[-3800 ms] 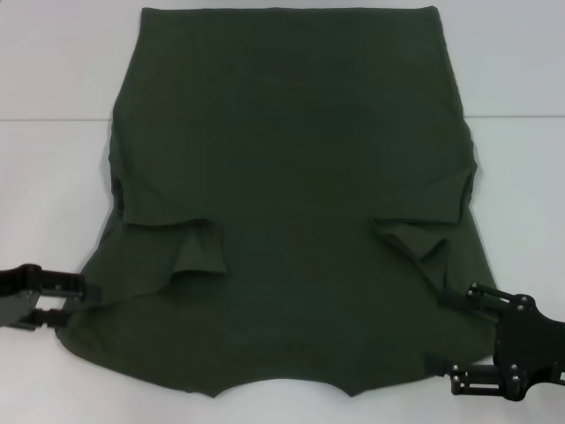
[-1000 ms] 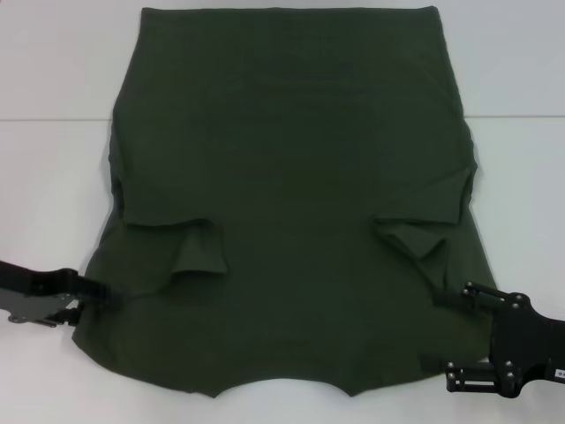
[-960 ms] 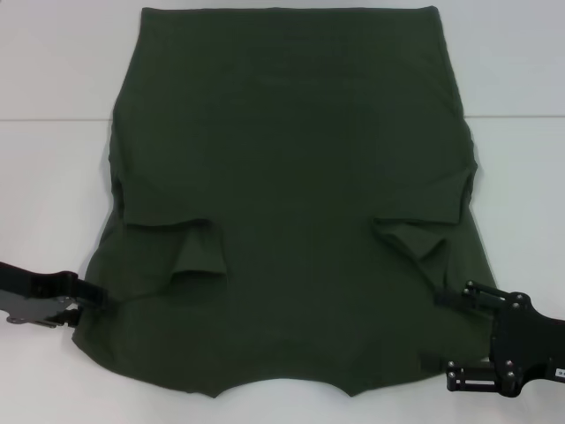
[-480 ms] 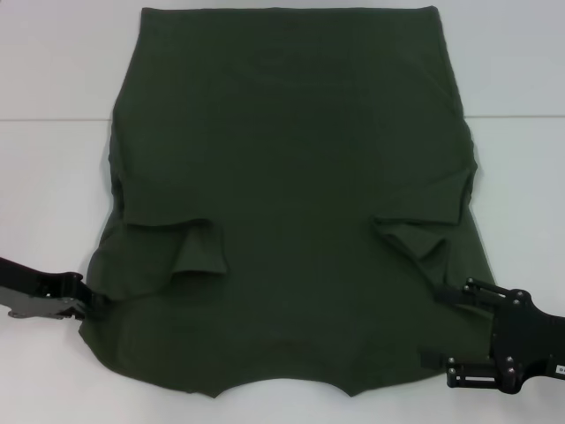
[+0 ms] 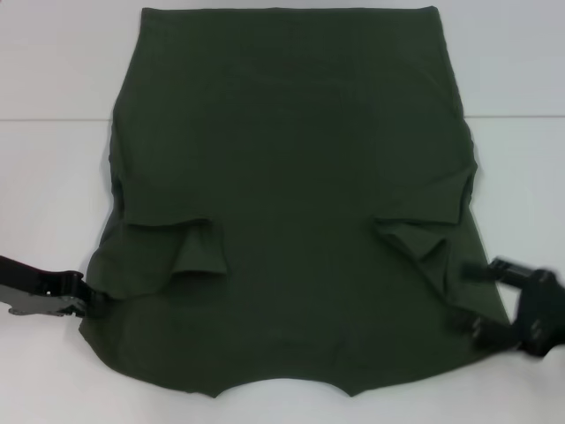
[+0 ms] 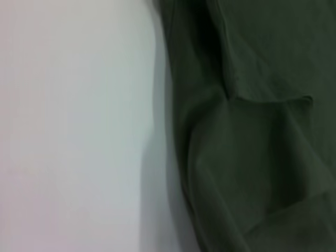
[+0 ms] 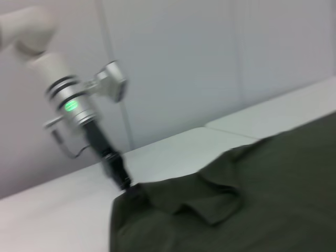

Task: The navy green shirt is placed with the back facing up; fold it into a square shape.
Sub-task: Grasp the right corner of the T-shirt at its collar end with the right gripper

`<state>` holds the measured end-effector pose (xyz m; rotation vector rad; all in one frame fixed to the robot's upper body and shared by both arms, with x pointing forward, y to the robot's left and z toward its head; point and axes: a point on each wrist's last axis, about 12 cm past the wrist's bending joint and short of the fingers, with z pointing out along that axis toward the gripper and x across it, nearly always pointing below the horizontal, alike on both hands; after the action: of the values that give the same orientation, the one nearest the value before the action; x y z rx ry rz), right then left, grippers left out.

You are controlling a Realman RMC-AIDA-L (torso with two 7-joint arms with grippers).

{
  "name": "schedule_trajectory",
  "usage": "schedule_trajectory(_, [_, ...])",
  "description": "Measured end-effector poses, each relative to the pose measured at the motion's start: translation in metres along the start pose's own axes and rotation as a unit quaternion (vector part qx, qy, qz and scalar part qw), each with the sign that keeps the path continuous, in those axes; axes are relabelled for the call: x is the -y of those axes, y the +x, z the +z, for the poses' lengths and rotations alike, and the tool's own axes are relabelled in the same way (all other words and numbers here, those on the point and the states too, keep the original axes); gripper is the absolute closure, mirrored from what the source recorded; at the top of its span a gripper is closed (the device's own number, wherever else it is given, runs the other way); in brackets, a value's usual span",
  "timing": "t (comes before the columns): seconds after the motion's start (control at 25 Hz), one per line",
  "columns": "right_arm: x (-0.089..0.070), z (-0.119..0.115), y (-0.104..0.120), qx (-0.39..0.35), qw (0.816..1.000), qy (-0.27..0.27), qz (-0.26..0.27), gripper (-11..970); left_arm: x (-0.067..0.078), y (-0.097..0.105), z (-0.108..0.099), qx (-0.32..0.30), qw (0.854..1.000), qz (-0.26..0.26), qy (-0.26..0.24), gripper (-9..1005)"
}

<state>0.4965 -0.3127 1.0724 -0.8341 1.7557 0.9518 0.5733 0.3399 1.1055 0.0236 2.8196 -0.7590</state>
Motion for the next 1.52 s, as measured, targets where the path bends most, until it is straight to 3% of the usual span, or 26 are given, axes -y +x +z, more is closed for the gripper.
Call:
schedule_trajectory(0.16, [0.016, -0.026, -0.028, -0.021, 0.995, 0.033, 0.087, 81, -0.001, -0.002, -0.003, 0.005, 1.0, 0.0, 0.001, 881])
schedule_trajectory(0.28, [0.03, -0.049, -0.054, -0.068, 0.98, 0.07, 0.175, 83, -0.001, -0.003, -0.005, 0.008, 1.0, 0.014, 0.002, 883])
schedule_trajectory(0.4, [0.043, -0.062, -0.073, -0.13, 0.945, 0.103, 0.281, 84, -0.002, -0.003, -0.009, 0.015, 1.0, 0.023, 0.01, 905])
schedule_trajectory(0.56, [0.052, -0.062, -0.09, -0.19, 0.903, 0.121, 0.366, 86, -0.003, -0.004, -0.017, 0.029, 0.998, 0.036, 0.033, 930])
schedule_trajectory(0.72, [0.056, -0.044, -0.1, -0.263, 0.878, 0.137, 0.376, 88, -0.005, -0.005, -0.022, 0.034, 0.997, 0.049, 0.039, 936])
schedule_trajectory(0.88, [0.059, -0.028, -0.097, -0.302, 0.862, 0.144, 0.38, 106, -0.005, -0.004, -0.021, 0.032, 0.997, 0.054, 0.04, 942])
schedule_trajectory(1.2, [0.063, -0.002, -0.083, -0.33, 0.853, 0.15, 0.375, 138, -0.004, -0.004, -0.021, 0.027, 0.997, 0.059, 0.043, 944])
schedule_trajectory(1.52, [0.065, 0.009, -0.074, -0.345, 0.849, 0.155, 0.369, 138, 0.0, -0.006, -0.02, 0.028, 0.996, 0.064, 0.047, 945])
